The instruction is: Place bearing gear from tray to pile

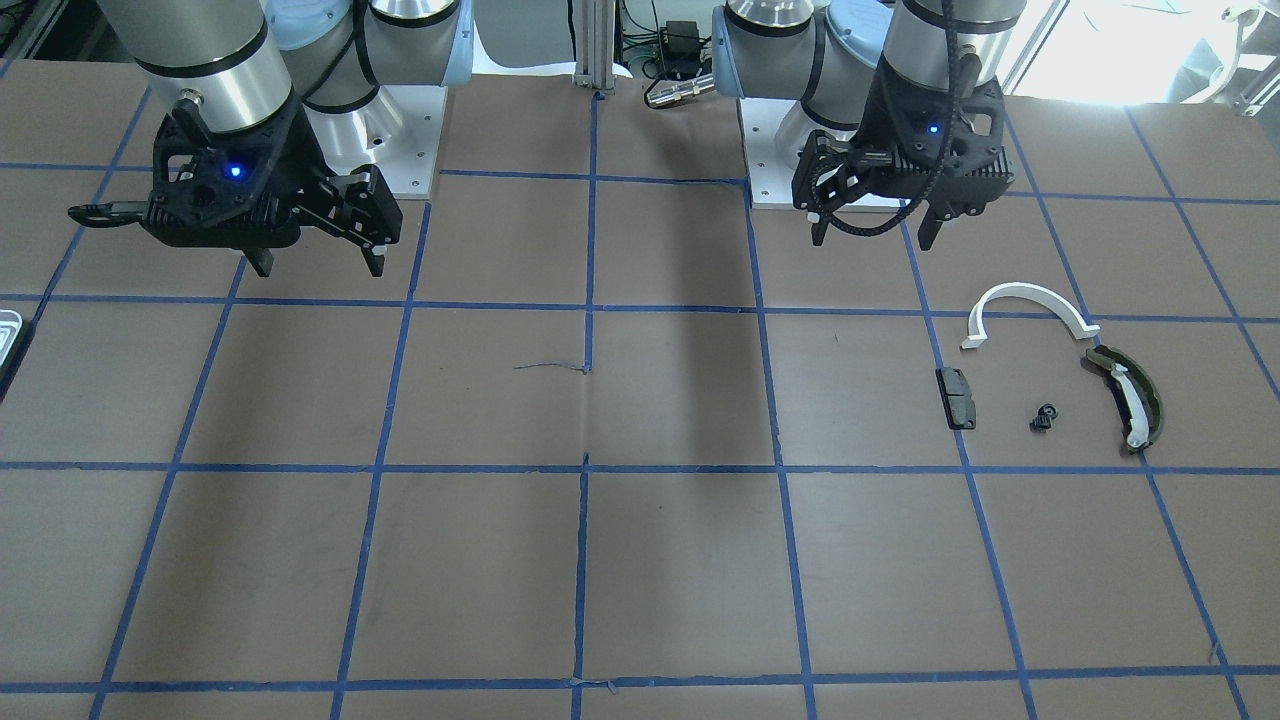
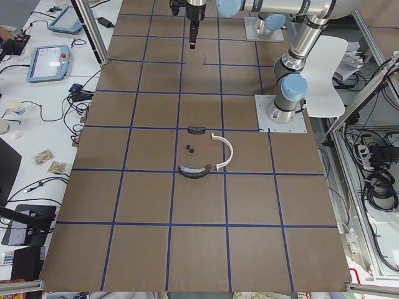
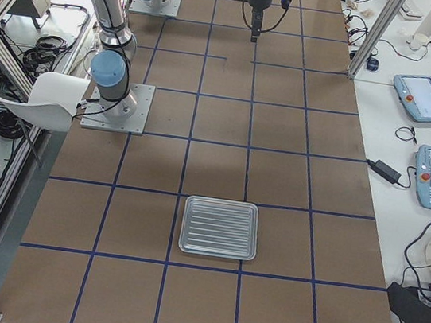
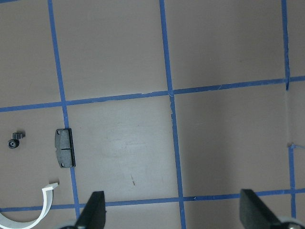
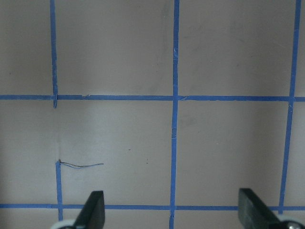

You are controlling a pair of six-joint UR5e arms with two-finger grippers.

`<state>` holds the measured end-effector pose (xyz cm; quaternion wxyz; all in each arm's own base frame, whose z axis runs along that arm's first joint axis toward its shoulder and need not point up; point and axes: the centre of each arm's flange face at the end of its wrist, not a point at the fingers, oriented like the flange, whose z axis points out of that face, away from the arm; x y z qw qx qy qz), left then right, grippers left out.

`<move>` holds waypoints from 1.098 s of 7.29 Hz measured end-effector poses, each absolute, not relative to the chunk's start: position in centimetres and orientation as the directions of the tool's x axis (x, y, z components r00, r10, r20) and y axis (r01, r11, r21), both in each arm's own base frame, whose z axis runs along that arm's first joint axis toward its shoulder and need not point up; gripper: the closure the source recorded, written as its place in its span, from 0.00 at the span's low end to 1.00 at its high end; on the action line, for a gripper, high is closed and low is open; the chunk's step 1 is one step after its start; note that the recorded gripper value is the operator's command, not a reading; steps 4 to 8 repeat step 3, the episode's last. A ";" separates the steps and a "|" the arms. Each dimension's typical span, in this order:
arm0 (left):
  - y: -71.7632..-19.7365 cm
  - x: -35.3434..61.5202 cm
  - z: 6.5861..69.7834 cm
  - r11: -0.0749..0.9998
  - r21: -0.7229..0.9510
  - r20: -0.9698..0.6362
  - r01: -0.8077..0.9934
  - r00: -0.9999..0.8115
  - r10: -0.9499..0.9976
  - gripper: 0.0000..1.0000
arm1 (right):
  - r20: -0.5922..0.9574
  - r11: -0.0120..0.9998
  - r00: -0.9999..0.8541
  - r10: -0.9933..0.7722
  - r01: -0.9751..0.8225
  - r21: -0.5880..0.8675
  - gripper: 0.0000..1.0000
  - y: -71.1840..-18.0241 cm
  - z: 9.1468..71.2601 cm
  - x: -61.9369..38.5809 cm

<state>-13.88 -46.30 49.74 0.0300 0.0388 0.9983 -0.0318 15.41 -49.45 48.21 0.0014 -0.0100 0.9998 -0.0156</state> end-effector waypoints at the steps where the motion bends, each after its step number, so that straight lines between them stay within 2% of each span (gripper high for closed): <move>1: -46.3 -13.9 49.7 0.996 -0.060 -0.054 0.073 -0.996 0.070 0.00 | -0.005 0.999 -1.000 -0.021 -0.021 -0.032 0.00 -49.5 48.2 15.4; 8: -46.4 -14.0 49.6 0.996 -0.060 -0.048 0.072 -0.996 0.069 0.00 | -0.004 0.999 -1.000 -0.020 -0.020 -0.031 0.00 -49.5 48.2 15.4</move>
